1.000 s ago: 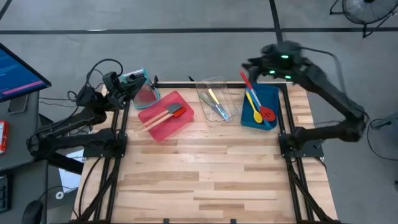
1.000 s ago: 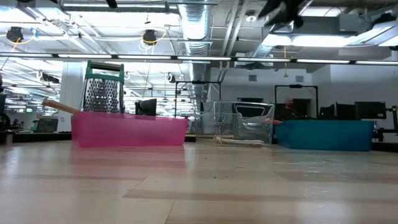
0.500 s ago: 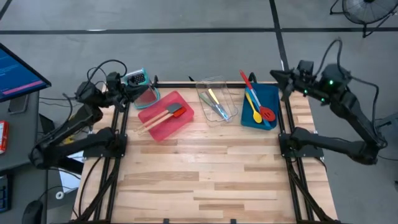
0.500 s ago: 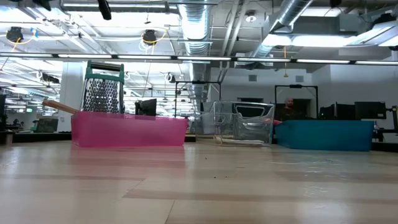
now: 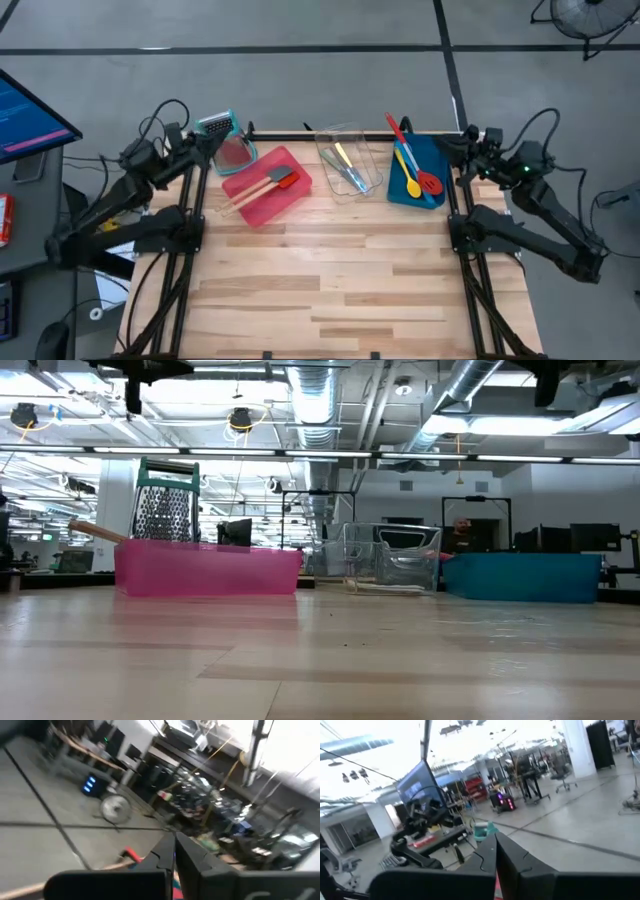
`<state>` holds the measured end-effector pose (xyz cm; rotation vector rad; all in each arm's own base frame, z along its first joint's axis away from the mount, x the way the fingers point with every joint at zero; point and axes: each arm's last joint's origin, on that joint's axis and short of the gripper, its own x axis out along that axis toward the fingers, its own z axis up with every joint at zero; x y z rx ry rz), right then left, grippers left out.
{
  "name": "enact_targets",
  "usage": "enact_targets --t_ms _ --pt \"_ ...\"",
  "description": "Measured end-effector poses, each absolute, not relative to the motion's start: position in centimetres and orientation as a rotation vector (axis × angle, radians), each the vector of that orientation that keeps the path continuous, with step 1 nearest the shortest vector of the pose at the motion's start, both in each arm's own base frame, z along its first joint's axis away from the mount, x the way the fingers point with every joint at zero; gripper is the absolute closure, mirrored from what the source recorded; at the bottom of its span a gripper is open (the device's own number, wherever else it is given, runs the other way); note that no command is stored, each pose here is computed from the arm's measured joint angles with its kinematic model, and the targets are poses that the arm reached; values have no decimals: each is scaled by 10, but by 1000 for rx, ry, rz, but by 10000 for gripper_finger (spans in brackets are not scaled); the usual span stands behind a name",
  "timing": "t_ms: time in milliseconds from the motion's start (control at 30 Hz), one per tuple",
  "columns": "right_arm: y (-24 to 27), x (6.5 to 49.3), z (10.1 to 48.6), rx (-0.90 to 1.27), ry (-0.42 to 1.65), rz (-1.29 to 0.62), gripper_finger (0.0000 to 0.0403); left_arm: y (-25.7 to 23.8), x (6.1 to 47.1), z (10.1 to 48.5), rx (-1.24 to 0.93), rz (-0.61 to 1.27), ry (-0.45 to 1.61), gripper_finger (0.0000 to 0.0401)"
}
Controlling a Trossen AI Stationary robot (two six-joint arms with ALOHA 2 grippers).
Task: Pick & Place Kitchen Items
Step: Return to Home Position
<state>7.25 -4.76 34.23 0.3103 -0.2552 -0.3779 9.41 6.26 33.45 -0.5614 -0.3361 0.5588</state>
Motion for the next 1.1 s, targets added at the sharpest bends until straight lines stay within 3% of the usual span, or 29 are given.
enact_targets --t_ms 267,467,667,1100 --pt "-46 71 322 217 -403 -326 402 34 119 326 -390 534 -179 401" --pt "-47 68 300 237 -387 -353 402 18 96 336 -354 224 -222 401" --pt "-47 67 279 260 -402 -355 403 13 70 329 -372 151 -188 401" --pt "-44 65 239 261 -497 -290 403 11 65 263 -403 98 -280 400"
